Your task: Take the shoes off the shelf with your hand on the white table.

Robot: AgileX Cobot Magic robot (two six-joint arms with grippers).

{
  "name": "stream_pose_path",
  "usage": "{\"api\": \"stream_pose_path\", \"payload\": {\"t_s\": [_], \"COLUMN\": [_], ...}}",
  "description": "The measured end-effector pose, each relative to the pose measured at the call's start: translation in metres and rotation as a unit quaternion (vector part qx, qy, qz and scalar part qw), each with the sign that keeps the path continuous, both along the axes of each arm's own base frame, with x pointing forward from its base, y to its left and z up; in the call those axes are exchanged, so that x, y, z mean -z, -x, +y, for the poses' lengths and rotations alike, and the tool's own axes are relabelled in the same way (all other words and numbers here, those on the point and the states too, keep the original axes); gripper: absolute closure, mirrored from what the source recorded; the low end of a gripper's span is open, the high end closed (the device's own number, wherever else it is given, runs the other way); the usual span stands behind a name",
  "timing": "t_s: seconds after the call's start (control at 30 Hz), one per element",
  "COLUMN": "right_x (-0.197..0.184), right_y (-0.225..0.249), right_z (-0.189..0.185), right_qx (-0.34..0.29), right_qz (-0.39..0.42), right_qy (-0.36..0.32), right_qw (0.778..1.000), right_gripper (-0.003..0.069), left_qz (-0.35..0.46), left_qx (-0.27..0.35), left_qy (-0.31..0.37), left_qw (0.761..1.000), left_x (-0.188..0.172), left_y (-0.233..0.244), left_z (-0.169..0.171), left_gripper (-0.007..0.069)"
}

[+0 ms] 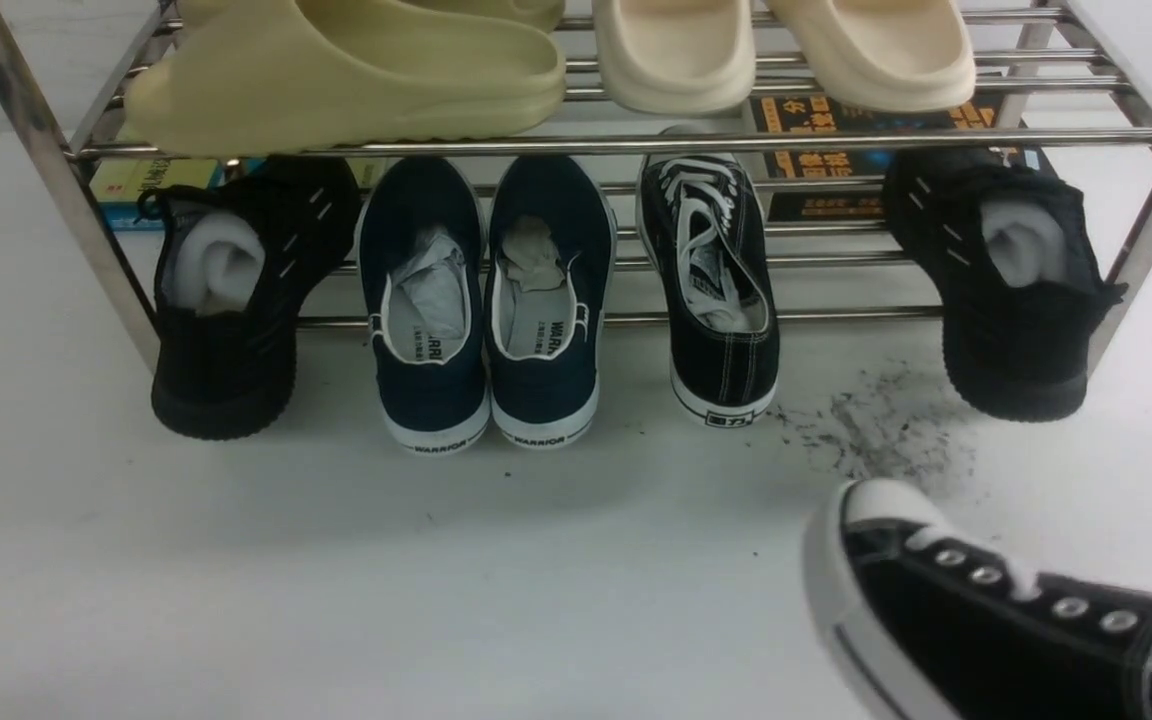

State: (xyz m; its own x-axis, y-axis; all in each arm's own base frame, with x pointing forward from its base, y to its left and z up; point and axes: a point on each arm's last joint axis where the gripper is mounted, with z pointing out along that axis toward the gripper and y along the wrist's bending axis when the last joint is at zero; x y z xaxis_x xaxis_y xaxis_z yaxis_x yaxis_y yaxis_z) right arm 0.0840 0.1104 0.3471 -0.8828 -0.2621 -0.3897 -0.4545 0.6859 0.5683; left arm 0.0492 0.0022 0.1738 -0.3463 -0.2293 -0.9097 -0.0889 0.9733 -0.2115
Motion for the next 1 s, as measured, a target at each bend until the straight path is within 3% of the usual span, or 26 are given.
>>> {"api": "stream_pose_path", "payload": {"t_s": [0.23,0.5,0.67,1.0], "right_x": [0.039,0.085,0.100,0.141], "right_y": [-0.006,-0.028,-0.052,-0.070], "right_z": [0.057,0.126,0.165,0.210], "right_qx": [-0.027,0.053,0.101,0.116], "right_qz": [0.024,-0.006,-0.037,-0.025], "right_qy": [0.060,0.146,0.161,0.152], "right_qw": [0.998,0.988,0.981,0.981], "right_gripper": [0.0650,0.0650,0.0650,0.0641], "left_qz": [0.000,0.000,0.000,0.000], "left_qx": [0.000,0.000,0.000,0.000], "left_qy": [0.000,0.000,0.000,0.000], "left_qw": [1.000,1.000,1.000,1.000], "left_x": [0.000,0.000,0.000,0.000], "left_y": [0.000,0.000,0.000,0.000], "left_z": [0.000,0.000,0.000,0.000], "left_gripper": [0.0386,0.0386,0.0386,0.0386]}}
